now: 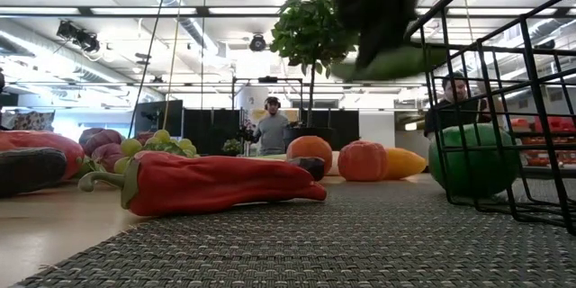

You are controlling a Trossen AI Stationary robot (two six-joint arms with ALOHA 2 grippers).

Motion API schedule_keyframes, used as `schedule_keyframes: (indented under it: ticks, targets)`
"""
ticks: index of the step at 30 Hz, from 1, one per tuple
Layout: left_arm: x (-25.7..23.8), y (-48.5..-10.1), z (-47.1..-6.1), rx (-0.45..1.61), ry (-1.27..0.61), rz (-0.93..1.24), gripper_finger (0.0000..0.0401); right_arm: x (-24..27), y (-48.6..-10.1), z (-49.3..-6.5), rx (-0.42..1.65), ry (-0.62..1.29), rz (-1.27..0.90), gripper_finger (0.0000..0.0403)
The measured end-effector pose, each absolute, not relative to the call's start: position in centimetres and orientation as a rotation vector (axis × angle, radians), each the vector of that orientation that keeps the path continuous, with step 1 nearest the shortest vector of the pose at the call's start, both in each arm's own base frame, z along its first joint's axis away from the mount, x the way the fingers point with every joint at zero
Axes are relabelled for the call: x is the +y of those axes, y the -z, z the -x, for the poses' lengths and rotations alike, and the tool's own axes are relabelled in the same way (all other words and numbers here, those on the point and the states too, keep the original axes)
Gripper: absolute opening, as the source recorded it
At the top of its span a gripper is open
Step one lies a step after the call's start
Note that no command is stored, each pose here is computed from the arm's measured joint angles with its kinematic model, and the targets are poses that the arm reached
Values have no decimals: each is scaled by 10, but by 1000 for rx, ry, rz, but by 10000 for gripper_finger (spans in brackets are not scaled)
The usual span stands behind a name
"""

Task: Build produce basket
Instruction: Put the right green cucumber into the black wire basket, then put the red chili pepper into the black wire basket

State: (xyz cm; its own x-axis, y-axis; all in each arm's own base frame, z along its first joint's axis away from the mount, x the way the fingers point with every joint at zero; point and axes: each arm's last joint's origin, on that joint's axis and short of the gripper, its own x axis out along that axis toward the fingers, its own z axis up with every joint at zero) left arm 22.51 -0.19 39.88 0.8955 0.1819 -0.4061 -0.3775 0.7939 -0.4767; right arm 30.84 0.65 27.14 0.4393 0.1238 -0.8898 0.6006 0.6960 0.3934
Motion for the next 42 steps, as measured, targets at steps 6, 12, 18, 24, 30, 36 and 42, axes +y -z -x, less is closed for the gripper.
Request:
schedule_keyframes:
  ticks: [6, 12, 18, 24, 30, 36, 42]
  targets:
    - [-15, -374, -253, 593, -10, 631, 295, 23, -331, -259, 977, 147, -836, 115]
    - [-33, -339, -287, 789, 122, 691, 295, 53, -350, -231, 943, 66, -817, 115]
    - [-56, -306, -311, 919, 143, 662, 290, 90, -343, -225, 1042, -38, -730, 115]
    - [-83, -293, -313, 990, 162, 660, 286, 121, -324, -218, 1238, -45, -683, 125]
    - [-102, -279, -318, 988, 110, 551, 286, 134, -306, -219, 1363, 44, -663, 187]
    - [-111, -255, -328, 1043, 115, 461, 286, 149, -300, -217, 1451, 111, -811, 292]
    - [-117, -226, -341, 1111, 98, 430, 286, 158, -303, -210, 1465, 147, -890, 368]
